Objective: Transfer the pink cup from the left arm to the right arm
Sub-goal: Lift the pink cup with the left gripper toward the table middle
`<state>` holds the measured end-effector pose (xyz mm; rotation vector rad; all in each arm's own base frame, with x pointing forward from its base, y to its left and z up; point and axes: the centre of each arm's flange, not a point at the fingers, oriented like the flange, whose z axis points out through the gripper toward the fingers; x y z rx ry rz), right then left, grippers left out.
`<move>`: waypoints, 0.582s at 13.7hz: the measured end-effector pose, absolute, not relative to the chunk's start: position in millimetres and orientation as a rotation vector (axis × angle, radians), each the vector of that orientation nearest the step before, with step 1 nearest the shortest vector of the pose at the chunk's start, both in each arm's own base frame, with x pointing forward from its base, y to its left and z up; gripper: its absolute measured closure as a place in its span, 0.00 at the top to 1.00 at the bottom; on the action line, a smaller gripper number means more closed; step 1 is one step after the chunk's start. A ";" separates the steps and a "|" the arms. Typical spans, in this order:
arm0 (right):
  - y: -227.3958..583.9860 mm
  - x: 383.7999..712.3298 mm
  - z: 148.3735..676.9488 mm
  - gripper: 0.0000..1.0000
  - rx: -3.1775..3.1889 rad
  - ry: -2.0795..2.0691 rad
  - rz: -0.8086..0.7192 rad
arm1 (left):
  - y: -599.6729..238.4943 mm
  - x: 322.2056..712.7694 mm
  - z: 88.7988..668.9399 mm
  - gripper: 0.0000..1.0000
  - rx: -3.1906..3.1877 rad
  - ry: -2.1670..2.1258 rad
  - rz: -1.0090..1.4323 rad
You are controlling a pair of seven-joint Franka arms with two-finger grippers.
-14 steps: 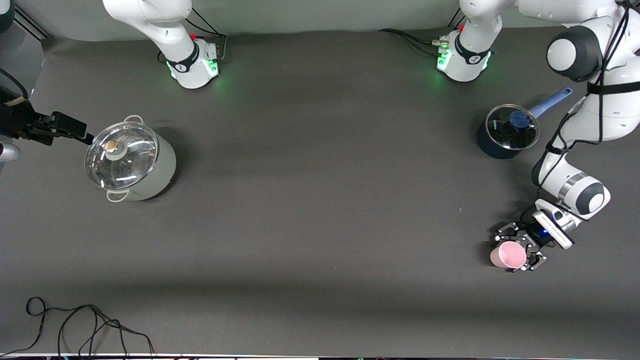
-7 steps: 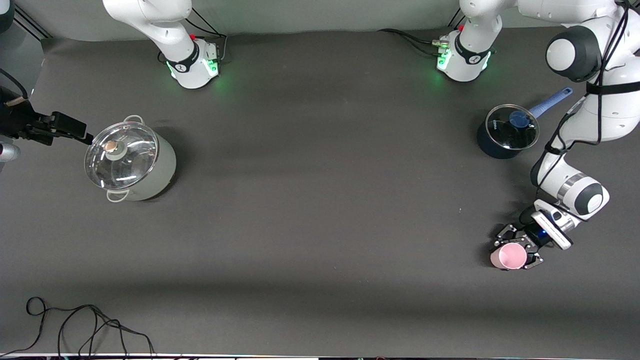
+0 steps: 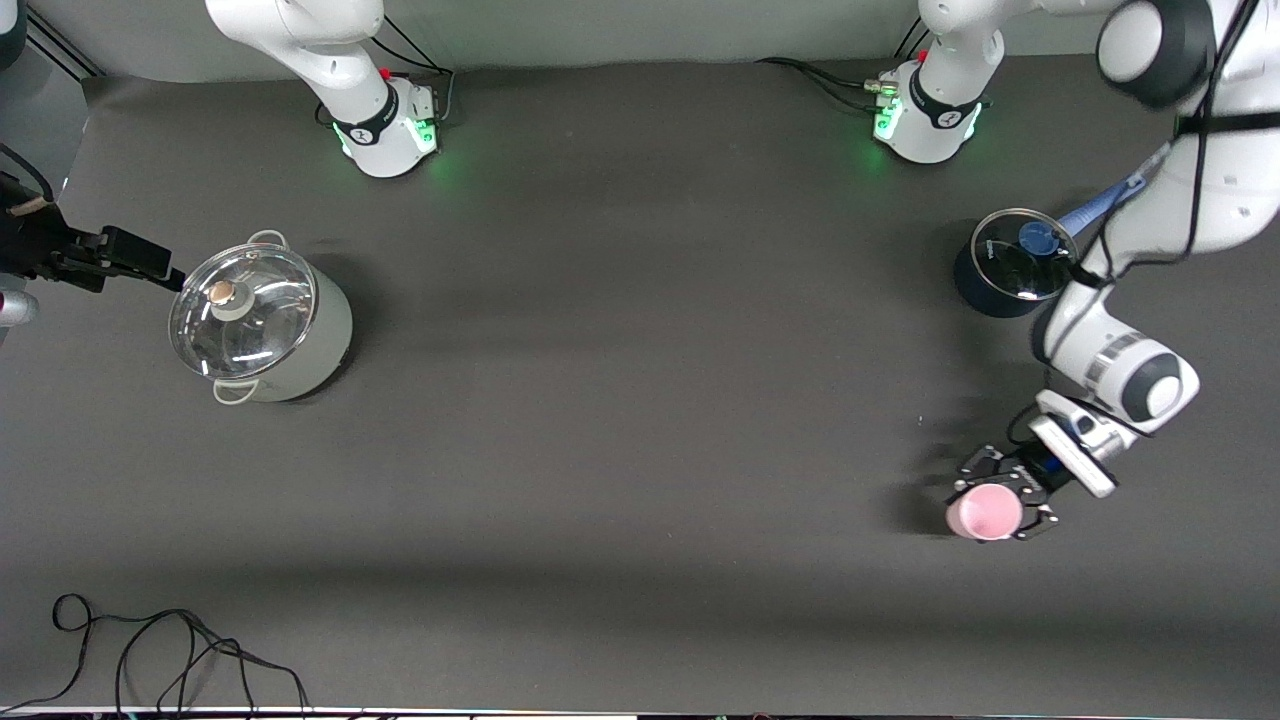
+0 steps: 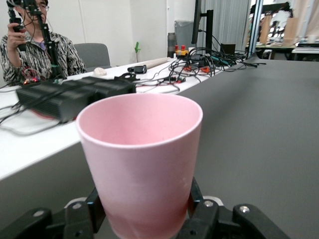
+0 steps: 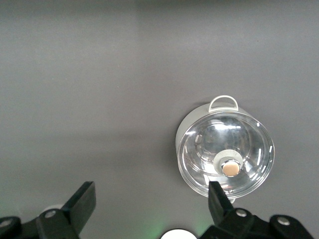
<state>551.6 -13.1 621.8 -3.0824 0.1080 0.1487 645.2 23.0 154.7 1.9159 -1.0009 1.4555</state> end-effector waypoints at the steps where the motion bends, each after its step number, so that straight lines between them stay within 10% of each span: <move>1: -15.5 552.9 619.2 1.00 -3.082 0.115 0.156 | -13.5 636.7 176.0 0.65 1.943 -0.988 1.441; 8: -16.7 553.4 618.5 1.00 -3.069 0.300 0.171 | -262.2 509.8 315.4 0.65 1.969 -0.941 1.309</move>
